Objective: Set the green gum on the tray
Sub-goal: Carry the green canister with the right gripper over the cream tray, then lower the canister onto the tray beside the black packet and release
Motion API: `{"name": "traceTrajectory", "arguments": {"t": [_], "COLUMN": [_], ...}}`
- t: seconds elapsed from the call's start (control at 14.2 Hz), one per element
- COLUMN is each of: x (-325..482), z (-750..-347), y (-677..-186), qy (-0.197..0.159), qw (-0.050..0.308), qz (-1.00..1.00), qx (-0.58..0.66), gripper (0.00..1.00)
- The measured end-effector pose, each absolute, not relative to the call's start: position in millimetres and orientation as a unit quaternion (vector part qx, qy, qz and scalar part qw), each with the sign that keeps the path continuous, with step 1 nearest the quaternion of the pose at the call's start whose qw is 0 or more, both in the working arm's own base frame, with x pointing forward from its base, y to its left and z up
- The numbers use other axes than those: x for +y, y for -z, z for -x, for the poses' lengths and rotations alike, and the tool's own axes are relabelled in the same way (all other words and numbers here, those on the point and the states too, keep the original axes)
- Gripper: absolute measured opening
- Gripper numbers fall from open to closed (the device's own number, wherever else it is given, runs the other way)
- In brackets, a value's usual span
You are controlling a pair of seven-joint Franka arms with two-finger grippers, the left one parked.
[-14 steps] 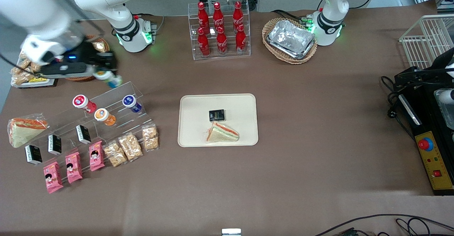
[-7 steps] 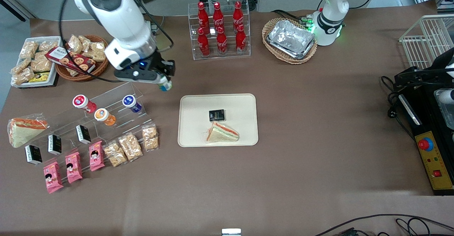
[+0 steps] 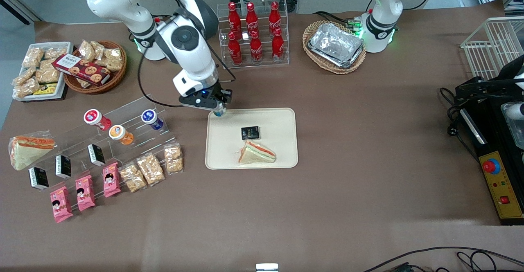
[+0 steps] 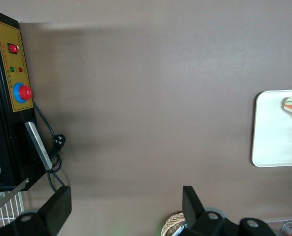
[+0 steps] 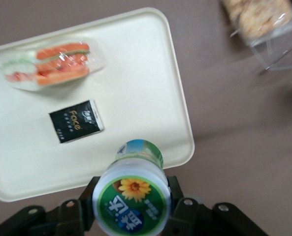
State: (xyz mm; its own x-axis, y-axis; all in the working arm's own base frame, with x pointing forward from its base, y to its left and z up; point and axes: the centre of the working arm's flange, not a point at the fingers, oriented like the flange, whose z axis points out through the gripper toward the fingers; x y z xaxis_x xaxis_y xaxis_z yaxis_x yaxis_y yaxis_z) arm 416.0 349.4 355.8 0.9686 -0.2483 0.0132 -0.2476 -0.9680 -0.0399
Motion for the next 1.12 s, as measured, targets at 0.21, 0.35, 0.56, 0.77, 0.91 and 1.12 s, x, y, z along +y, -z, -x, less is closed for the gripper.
{"name": "traceTrajectory", "arguments": {"t": [0.21, 0.35, 0.56, 0.77, 0.91, 1.12], "x": [344.8, 339.8, 335.7, 333.7, 333.1, 332.8], "z": [-403.8, -401.9, -404.0, -406.1, -407.3, -407.3], "y": [-302.3, -277.4, -245.5, -225.4, -225.8, -223.1], "qy": [0.010, 0.014, 0.018, 0.020, 0.020, 0.020], "qw": [0.018, 0.020, 0.021, 0.019, 0.020, 0.020], "qz": [0.992, 0.991, 0.990, 0.990, 0.989, 0.989], "qx": [0.128, 0.130, 0.135, 0.139, 0.142, 0.148], "gripper": [0.59, 0.59, 0.59, 0.59, 0.59, 0.75]}}
